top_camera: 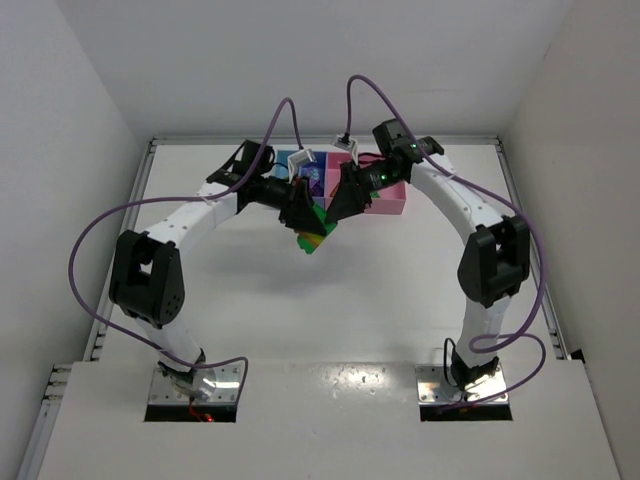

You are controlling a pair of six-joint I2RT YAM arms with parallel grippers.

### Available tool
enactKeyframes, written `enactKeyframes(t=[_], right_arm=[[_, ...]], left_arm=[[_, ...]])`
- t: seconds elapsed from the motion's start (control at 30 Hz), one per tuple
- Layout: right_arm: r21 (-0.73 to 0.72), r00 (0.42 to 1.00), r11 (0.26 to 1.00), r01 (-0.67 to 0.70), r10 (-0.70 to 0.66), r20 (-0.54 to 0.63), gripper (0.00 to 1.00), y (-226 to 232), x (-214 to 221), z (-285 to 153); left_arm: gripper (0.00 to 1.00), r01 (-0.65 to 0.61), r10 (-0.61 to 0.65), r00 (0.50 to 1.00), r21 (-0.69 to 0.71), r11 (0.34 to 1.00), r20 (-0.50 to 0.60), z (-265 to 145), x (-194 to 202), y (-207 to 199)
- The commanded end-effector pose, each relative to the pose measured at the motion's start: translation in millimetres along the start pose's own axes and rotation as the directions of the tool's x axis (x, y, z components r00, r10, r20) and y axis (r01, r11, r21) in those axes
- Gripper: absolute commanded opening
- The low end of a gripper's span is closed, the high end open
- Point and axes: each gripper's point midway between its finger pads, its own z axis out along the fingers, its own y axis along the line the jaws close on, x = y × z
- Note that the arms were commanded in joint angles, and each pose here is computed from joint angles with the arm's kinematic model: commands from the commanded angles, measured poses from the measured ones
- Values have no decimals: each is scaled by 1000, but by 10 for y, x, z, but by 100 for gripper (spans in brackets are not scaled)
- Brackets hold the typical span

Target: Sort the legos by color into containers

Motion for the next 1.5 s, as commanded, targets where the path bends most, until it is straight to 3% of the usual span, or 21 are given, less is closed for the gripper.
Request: enactKeyframes(t=[0.0, 0.43, 0.67, 0.77, 0.87, 0.97, 1.07, 1.13, 1.27, 1.3, 1.33, 1.4, 1.47], right_arm=[[21, 997, 997, 70, -71, 27, 7, -59, -115, -90], [217, 982, 975, 50, -88, 167, 4, -552, -466, -873], [447, 977, 894, 37, -127, 173, 4, -1103, -638, -1067], [572, 964, 818, -55, -107, 245, 4, -1447, -805, -1160], [762, 958, 629, -156, -92, 272, 4, -1963, -825, -1442], [845, 952, 493, -208, -95, 290, 3, -2289, -755, -1777], [864, 964, 458, -209, -49, 260, 3, -2520, -550, -1824], [858, 971, 478, -188, -42, 236, 3, -2540, -495, -1781], [854, 978, 486, -189, 17, 206, 23, -2672, -265, -1664], [855, 981, 486, -180, 23, 193, 34, -2687, -213, -1655], [855, 981, 486, -180, 23, 193, 40, -2687, -212, -1655], [844, 981, 505, -182, 31, 193, 69, -2664, -200, -1618], [831, 981, 530, -169, 6, 196, 79, -2548, -308, -1606]], left_arm=[[10, -80, 80, 997, 38, 996, 23, -55, -119, -117], [10, -65, 65, 998, 1, 998, 20, -110, 128, -202], [10, -65, 73, 996, -135, 989, 52, -338, 81, -59], [10, -61, 89, 992, -261, 963, 94, -537, -39, 73], [10, -54, 112, 984, -371, 927, 137, -712, -168, 181], [10, -51, 114, 983, -391, 919, 142, -730, -188, 178], [10, -51, 114, 983, -391, 919, 142, -727, -170, 192], [10, -44, 105, 984, -380, 924, 141, -715, -154, 204], [10, -20, 73, 988, -352, 936, 138, -685, -98, 264], [10, -20, 73, 988, -352, 936, 138, -685, -98, 265], [10, -20, 73, 988, -352, 936, 138, -685, -98, 265], [10, -19, 71, 988, -352, 936, 138, -685, -112, 287], [10, -22, 78, 986, -352, 936, 146, -683, -148, 317]])
